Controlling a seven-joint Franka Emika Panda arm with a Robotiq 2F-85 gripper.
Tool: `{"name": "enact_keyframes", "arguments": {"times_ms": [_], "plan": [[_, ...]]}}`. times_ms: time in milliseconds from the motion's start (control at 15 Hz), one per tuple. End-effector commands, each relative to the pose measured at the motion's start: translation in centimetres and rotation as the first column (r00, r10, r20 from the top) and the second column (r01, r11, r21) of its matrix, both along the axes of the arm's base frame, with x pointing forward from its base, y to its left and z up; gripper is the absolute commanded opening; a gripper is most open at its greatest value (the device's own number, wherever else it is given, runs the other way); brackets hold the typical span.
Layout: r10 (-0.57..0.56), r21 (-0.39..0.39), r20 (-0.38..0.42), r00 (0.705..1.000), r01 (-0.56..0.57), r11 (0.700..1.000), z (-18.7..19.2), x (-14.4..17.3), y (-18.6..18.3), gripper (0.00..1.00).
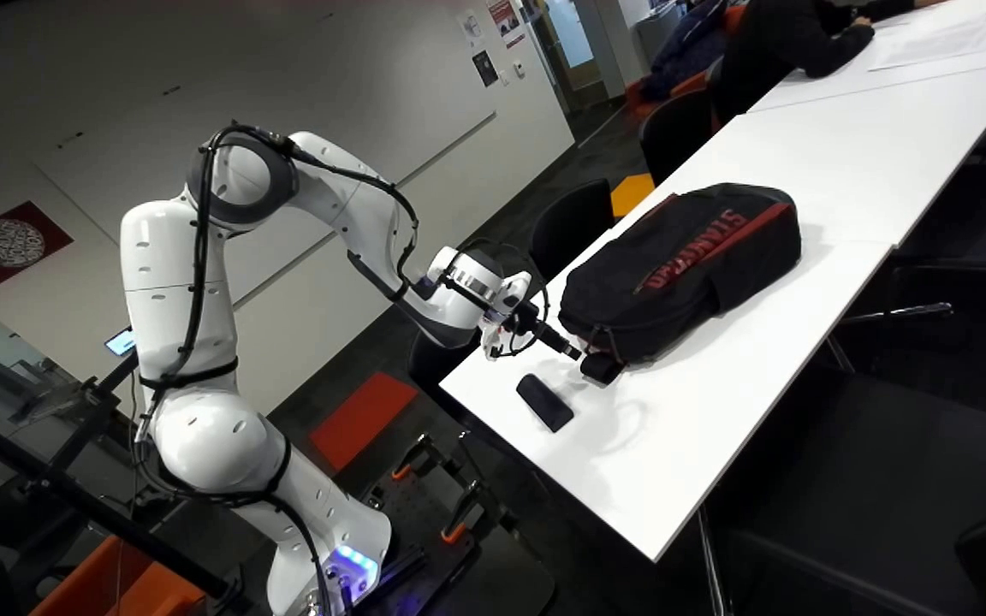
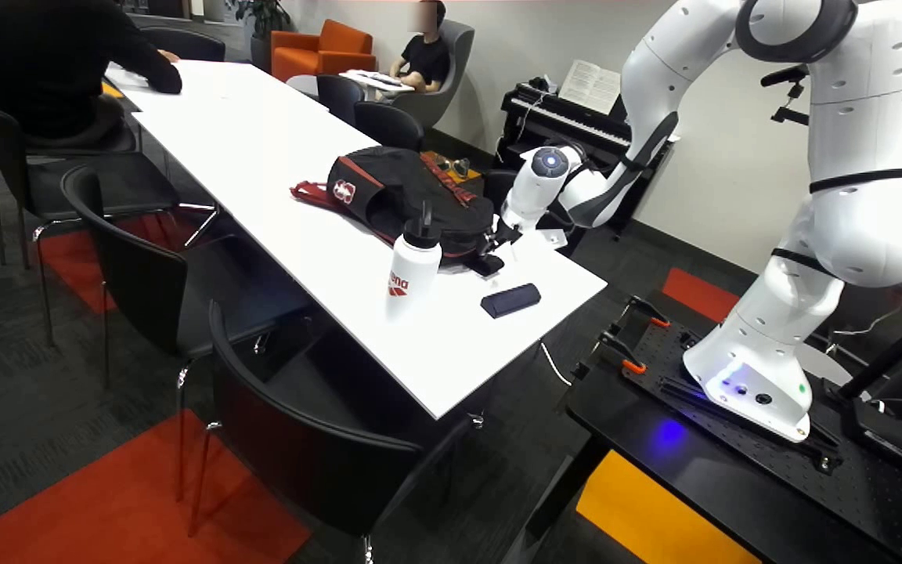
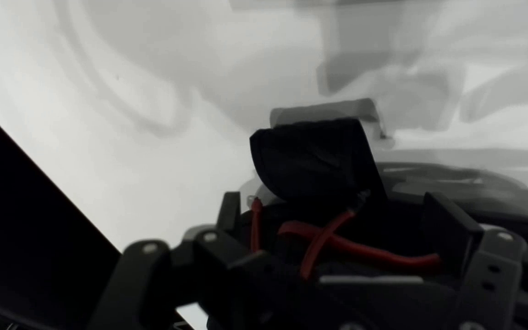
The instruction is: Open the zipper of the bag on the table
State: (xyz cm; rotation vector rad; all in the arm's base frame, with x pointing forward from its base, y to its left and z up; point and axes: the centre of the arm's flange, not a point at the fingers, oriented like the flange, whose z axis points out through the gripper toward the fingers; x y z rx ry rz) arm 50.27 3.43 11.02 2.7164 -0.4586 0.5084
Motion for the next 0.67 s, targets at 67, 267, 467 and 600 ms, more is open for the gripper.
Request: {"name": "enact_keyframes", "arguments": {"times_ms": [67,267,467,600], "plan": [[-0.037,-0.02,0.027,0.999,0.037,0.999,-1.8,1.9,-0.4,1.0],[-0.045,-0.021,0.035,0.998,0.045,0.999,-2.5,2.6,-0.6,1.0],[-0.054,-0.025,0.047,0.997,0.055,0.998,-2.9,3.1,-0.7,1.0],[-0.06,-0.025,0.054,0.997,0.061,0.998,-3.1,3.2,-0.7,0.78]]}}
